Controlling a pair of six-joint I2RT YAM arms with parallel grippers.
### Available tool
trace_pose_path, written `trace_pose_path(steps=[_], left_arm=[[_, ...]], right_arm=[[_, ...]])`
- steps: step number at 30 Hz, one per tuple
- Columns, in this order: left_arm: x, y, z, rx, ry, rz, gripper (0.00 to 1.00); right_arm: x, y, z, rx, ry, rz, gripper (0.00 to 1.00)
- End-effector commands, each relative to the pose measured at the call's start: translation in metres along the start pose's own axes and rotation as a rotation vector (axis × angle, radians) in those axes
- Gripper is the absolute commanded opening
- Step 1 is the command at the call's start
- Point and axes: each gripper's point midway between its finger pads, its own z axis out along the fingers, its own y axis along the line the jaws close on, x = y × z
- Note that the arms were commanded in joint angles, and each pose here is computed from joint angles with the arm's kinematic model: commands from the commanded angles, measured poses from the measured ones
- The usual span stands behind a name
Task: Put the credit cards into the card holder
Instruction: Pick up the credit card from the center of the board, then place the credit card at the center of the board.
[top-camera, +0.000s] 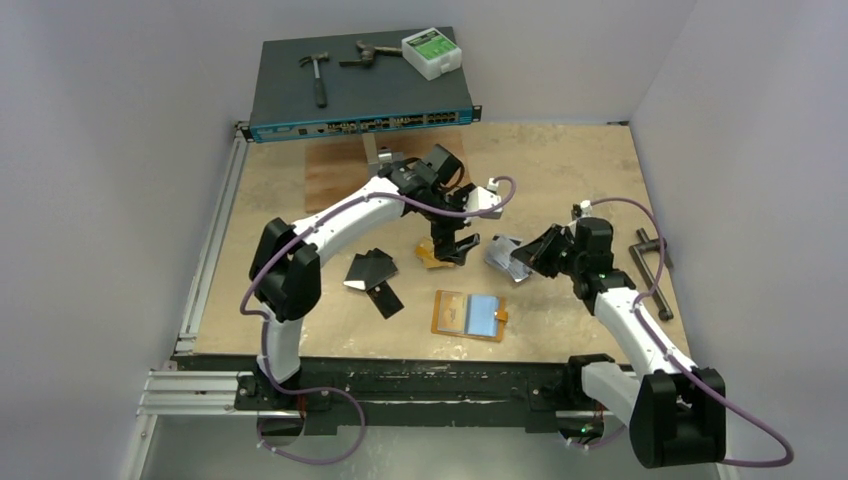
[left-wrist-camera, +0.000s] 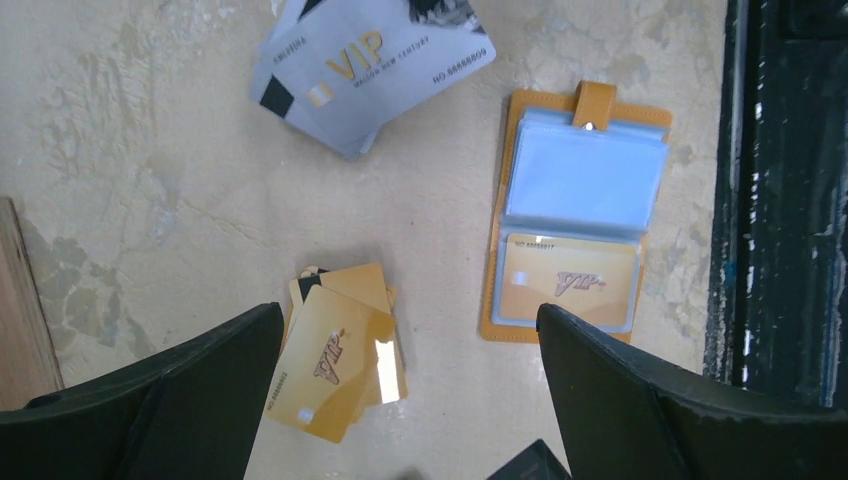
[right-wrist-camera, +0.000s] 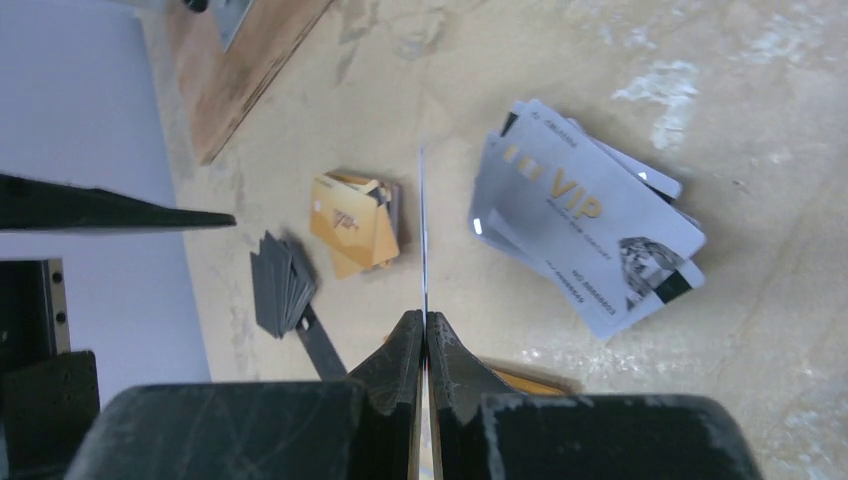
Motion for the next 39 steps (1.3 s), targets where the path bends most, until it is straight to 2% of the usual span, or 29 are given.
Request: trace_pose_path(steps=[1, 3, 7, 11, 16, 19, 24, 28, 37, 39], left_arm=[[-0.035, 0.004, -0.032, 0.083, -0.141, -0.01, 1.0], [-0.043, 0.01, -0.043, 0.12, -0.193, -0.047, 1.0], [-0.05, 0.012, -0.053, 0.104, -0.216, 0.028, 1.0], [-0.059, 0.022, -0.064, 0.036, -0.238, 0.096, 1.0], [-0.069, 0.023, -0.077, 0.027, -0.271, 0.129, 1.0], [-0.074, 0.014, -0.082, 0.086, -0.297, 0.128, 1.0], [-0.068, -0.024, -0.094, 0.305, -0.311, 0.161, 1.0], [-0.058, -0.042, -0.097, 0.402, -0.278, 0.145, 1.0], [-0.054, -0.051, -0.094, 0.425, -0.267, 0.119, 1.0], [-0.054, -0.053, -0.094, 0.426, -0.271, 0.122, 0.97]], right_arm=[[-0.018, 0.049, -0.014, -0.204, -0.023, -0.169, 0.0], [-0.015, 0.058, -0.019, -0.25, 0.003, -0.245, 0.0], [-0.004, 0.073, -0.031, -0.346, 0.071, -0.396, 0.0], [0.008, 0.097, -0.04, -0.481, 0.102, -0.45, 0.0], [0.029, 0.113, -0.04, -0.529, 0.181, -0.534, 0.0], [0.039, 0.123, -0.043, -0.563, 0.211, -0.572, 0.0], [0.044, 0.135, -0.055, -0.618, 0.194, -0.628, 0.0], [0.044, 0.144, -0.064, -0.649, 0.18, -0.66, 0.0], [0.051, 0.17, -0.081, -0.723, 0.19, -0.733, 0.0], [0.05, 0.174, -0.083, -0.734, 0.187, -0.745, 0.0]])
